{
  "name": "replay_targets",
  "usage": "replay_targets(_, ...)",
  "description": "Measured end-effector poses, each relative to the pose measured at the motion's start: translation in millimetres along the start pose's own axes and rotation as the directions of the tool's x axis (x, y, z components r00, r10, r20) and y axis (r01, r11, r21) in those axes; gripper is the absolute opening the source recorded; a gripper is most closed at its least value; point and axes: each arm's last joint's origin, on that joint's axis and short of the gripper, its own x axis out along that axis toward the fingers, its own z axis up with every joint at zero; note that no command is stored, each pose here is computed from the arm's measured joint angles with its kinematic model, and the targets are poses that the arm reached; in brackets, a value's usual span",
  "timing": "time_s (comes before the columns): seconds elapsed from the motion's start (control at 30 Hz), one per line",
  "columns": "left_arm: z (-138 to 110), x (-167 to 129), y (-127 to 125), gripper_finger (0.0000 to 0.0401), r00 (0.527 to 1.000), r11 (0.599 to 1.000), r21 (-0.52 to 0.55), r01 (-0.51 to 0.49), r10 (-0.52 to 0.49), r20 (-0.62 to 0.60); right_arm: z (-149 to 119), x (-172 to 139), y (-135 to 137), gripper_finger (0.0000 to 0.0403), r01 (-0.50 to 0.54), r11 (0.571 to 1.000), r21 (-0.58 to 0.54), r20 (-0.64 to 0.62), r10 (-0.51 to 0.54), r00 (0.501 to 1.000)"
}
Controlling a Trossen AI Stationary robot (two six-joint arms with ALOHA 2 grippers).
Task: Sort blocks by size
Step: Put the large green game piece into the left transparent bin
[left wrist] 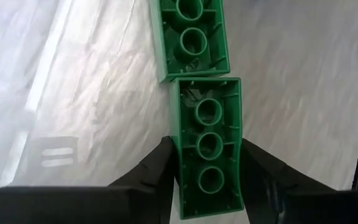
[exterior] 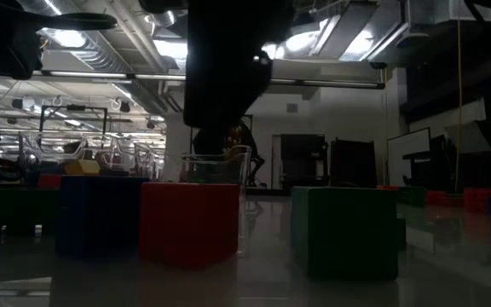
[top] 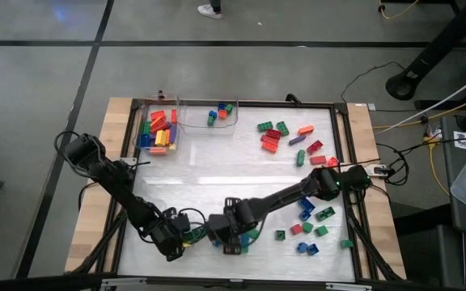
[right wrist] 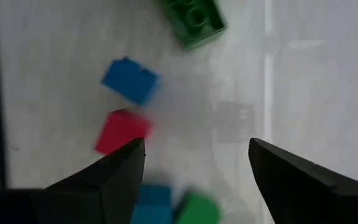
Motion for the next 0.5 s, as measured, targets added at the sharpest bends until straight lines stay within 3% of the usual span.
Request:
replay_targets(0.37, 11.3, -46.6, 4.1, 0.013, 0.994, 0.994, -0.029, 0.102, -0.101, 0.036, -13.5, -1.6, 44.9, 0.0285, -0.097, 0.975, 0.198, 0.041, 0.091, 0.995)
replay_targets(0.5, 17.1, -69.6, 10.8, 0.0131, 0.99, 0.99, -0.046, 0.13, -0.127, 0.066, -16.9, -2.3, 55.4, 0.0285, -0.068, 0.974, 0.216, 0.089, 0.05, 0.995)
